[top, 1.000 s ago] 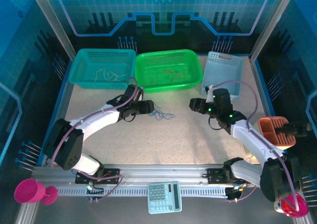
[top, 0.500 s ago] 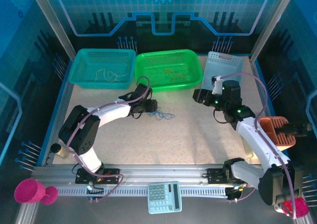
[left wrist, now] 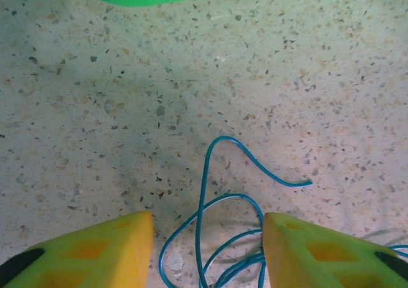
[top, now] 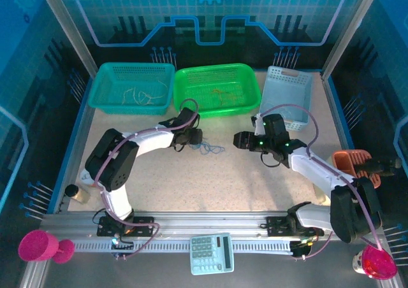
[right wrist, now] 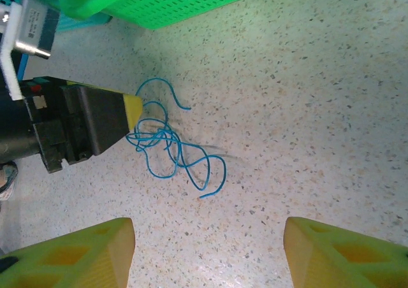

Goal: Untangle the cables

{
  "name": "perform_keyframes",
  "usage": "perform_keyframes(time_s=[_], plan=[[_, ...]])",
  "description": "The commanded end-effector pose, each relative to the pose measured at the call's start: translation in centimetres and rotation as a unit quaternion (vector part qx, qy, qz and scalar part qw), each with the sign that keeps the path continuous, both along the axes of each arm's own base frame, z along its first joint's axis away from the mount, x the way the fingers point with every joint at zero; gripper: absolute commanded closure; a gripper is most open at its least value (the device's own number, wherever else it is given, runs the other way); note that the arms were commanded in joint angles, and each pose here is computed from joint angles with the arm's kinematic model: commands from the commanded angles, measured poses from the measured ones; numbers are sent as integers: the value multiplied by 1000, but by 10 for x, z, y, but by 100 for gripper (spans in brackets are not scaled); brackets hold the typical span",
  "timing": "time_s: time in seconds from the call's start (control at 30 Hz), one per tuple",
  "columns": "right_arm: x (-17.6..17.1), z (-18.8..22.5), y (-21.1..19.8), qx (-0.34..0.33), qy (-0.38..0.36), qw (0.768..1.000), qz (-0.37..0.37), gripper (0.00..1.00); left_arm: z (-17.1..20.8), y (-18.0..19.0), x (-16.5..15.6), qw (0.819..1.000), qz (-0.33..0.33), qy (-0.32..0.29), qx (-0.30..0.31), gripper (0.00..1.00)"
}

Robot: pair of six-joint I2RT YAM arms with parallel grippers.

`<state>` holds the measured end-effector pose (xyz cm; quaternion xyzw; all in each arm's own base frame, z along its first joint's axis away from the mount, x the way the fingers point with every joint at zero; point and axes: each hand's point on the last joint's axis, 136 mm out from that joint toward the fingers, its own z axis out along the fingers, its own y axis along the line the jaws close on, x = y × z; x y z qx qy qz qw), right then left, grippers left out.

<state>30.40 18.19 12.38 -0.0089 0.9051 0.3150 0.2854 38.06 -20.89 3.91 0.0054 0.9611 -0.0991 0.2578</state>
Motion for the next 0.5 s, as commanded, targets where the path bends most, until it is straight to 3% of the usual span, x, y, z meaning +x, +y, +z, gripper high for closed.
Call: perform_keyframes(time_s=[0.0,0.23,0.47], plan=[[2,-3,9,0,-5,1000,5,36,-1,-4,6,1000,-10,-7,14,57],[1,-15,18,-9,4,1000,15,36,5,-6,4,1000,-18,-12,7,100],[3,-23,25,-8,11,1000,21,36,61,-19,-8,997,-35,-40,-58,100]])
